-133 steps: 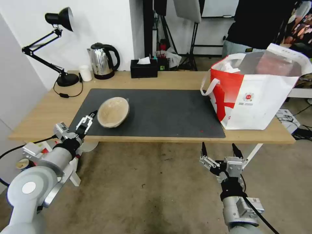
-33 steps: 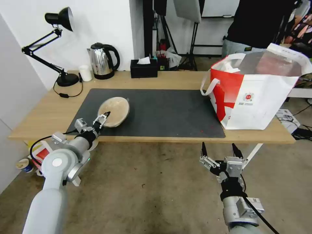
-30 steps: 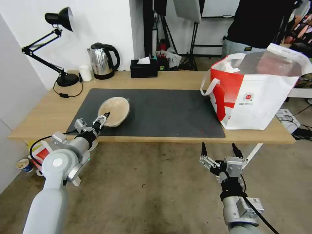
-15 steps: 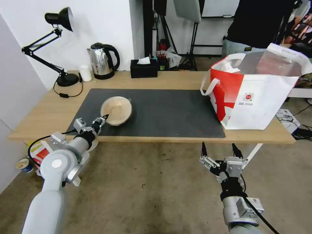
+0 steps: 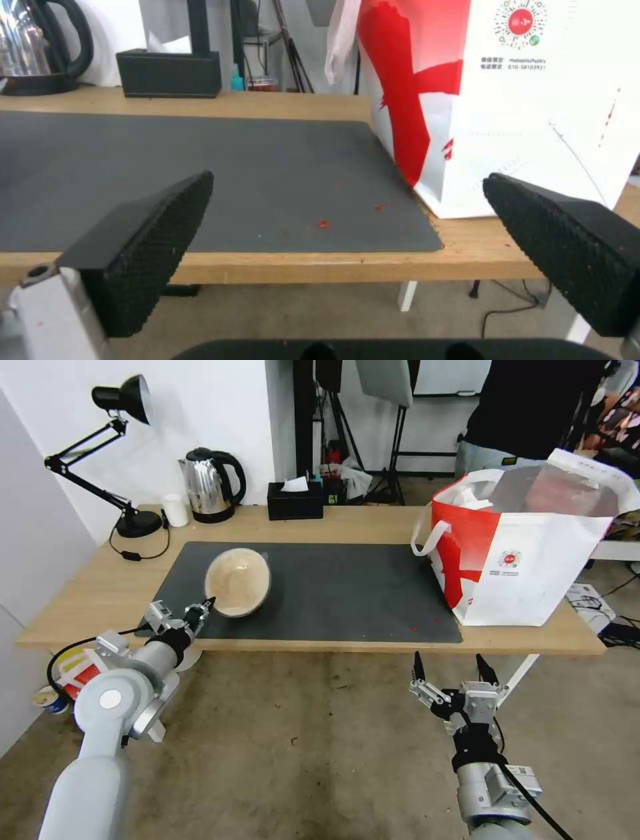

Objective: Pick up the trash from the table and place it into the takeout bag.

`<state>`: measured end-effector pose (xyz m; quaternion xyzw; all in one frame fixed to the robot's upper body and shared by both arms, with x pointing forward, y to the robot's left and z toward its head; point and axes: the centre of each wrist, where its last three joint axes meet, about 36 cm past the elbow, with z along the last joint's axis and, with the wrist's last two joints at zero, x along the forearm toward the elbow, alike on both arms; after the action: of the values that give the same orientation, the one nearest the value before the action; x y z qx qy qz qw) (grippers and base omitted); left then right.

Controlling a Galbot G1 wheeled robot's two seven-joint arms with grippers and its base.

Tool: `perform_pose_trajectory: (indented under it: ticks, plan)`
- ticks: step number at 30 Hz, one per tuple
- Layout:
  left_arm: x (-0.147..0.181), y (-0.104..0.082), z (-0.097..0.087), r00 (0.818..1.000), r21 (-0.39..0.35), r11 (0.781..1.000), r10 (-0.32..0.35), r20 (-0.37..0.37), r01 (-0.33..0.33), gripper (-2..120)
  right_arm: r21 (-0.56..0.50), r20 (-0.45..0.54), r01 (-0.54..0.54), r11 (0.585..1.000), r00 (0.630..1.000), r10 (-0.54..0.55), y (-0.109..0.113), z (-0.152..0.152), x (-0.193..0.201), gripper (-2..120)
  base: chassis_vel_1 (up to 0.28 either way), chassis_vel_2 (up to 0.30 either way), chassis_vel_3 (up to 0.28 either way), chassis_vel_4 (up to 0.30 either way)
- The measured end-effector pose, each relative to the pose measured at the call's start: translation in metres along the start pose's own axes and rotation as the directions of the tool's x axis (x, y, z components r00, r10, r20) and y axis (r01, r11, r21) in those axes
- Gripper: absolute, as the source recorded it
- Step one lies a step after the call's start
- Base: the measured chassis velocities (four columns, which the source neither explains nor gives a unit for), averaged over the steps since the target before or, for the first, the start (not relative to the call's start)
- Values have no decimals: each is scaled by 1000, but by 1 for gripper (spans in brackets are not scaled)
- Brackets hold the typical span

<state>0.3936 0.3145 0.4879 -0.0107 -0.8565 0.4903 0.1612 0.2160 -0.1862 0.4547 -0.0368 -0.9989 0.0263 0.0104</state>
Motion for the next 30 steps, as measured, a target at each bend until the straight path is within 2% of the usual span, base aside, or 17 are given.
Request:
perform_pose_trajectory:
  ticks: [8, 11, 16, 23, 25, 27, 29, 30]
  plan:
    - [1, 3, 2, 1000, -3, 1000, 8, 12, -8, 0, 0, 0, 0, 1000, 1000, 0, 0, 0, 0, 100, 0, 0, 0, 0]
    - [4, -2, 2, 999, -6, 1000, 29, 18, -29, 0, 0, 0, 0, 1000, 1000, 0, 0, 0, 0, 100, 0, 0, 0, 0]
    - [11, -16, -4, 994, -14, 995, 101, 34, -101, 0, 0, 0, 0, 1000, 1000, 0, 0, 0, 0, 100, 0, 0, 0, 0]
    - [12, -26, -15, 984, -40, 985, 169, 48, -167, 0, 0, 0, 0, 1000, 1000, 0, 0, 0, 0, 100, 0, 0, 0, 0]
    - [7, -36, -23, 974, -70, 973, 223, 41, -220, 0, 0, 0, 0, 1000, 1000, 0, 0, 0, 0, 100, 0, 0, 0, 0]
    - [5, -40, -26, 969, -80, 968, 242, 38, -239, 0, 0, 0, 0, 1000, 1000, 0, 0, 0, 0, 100, 0, 0, 0, 0]
    - [-1, -52, -33, 954, -105, 950, 298, 31, -293, 0, 0, 0, 0, 1000, 1000, 0, 0, 0, 0, 100, 0, 0, 0, 0]
    - [-1, -52, -33, 954, -105, 950, 298, 31, -293, 0, 0, 0, 0, 1000, 1000, 0, 0, 0, 0, 100, 0, 0, 0, 0]
